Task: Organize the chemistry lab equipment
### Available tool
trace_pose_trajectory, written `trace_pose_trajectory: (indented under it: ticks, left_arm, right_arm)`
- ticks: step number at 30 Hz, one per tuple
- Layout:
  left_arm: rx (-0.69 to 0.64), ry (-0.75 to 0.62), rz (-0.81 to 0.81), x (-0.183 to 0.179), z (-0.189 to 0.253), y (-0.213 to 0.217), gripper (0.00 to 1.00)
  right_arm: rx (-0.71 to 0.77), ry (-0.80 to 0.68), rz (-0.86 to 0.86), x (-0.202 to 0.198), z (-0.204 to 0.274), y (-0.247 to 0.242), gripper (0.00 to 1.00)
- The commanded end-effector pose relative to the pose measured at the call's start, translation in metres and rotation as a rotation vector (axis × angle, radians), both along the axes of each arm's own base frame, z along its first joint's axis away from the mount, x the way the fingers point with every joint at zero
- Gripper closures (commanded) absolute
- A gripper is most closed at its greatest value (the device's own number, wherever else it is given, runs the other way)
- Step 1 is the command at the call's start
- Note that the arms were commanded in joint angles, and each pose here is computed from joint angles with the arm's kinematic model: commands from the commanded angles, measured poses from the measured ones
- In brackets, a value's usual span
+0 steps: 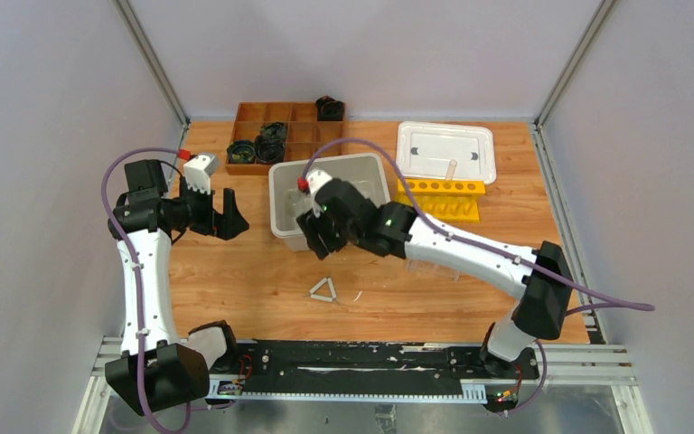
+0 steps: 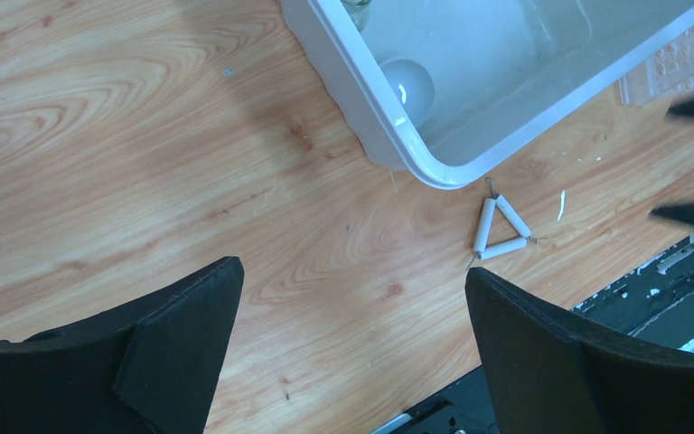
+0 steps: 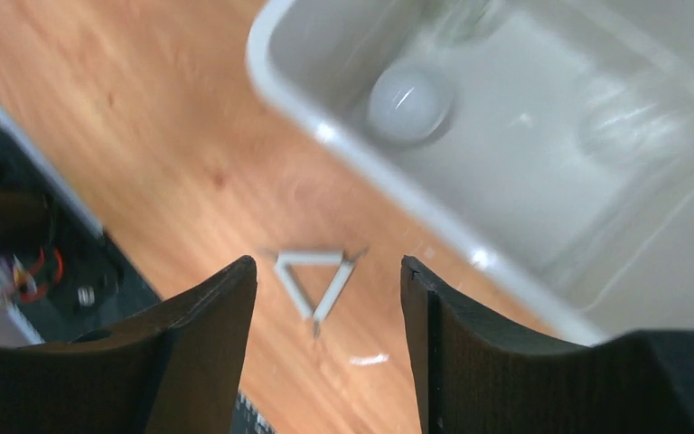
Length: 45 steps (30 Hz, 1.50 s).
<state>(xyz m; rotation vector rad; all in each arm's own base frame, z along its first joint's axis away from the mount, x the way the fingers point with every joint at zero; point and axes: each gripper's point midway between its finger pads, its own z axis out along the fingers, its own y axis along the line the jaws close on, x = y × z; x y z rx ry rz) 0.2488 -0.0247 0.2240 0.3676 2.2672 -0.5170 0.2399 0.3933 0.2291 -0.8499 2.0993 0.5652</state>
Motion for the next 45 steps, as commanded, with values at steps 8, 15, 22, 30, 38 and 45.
trace_pose_trajectory:
  ticks: [8,15,22,30,38,45]
  left_arm:
    - [0.003,-0.022,0.014,-0.002,0.007,0.0,0.0]
    - [0.015,-0.027,0.022,-0.004,0.007,0.001,0.0]
    - [0.021,-0.027,0.024,-0.002,0.008,0.002,0.0]
    - [0.026,-0.029,0.017,-0.003,0.006,0.002,0.0]
    - [0.025,-0.033,0.016,-0.004,0.007,0.001,0.0]
    - [0.021,-0.039,0.016,-0.004,0.009,0.001,0.0]
  right_arm:
    - [-0.286,0.174,0.073,-0.086,-0.145,-0.025,0.41]
    - [-0.324,0.166,0.043,-0.078,-0.171,-0.022,0.45]
    - [-0.342,0.179,0.019,-0.073,-0.196,-0.014,0.56]
    - [-0.373,0.19,0.009,-0.074,-0.213,-0.017,0.74]
    - [-0.352,0.177,0.059,-0.079,-0.195,-0.021,0.62]
    - [-0.272,0.14,0.025,-0.065,-0.163,-0.012,0.53]
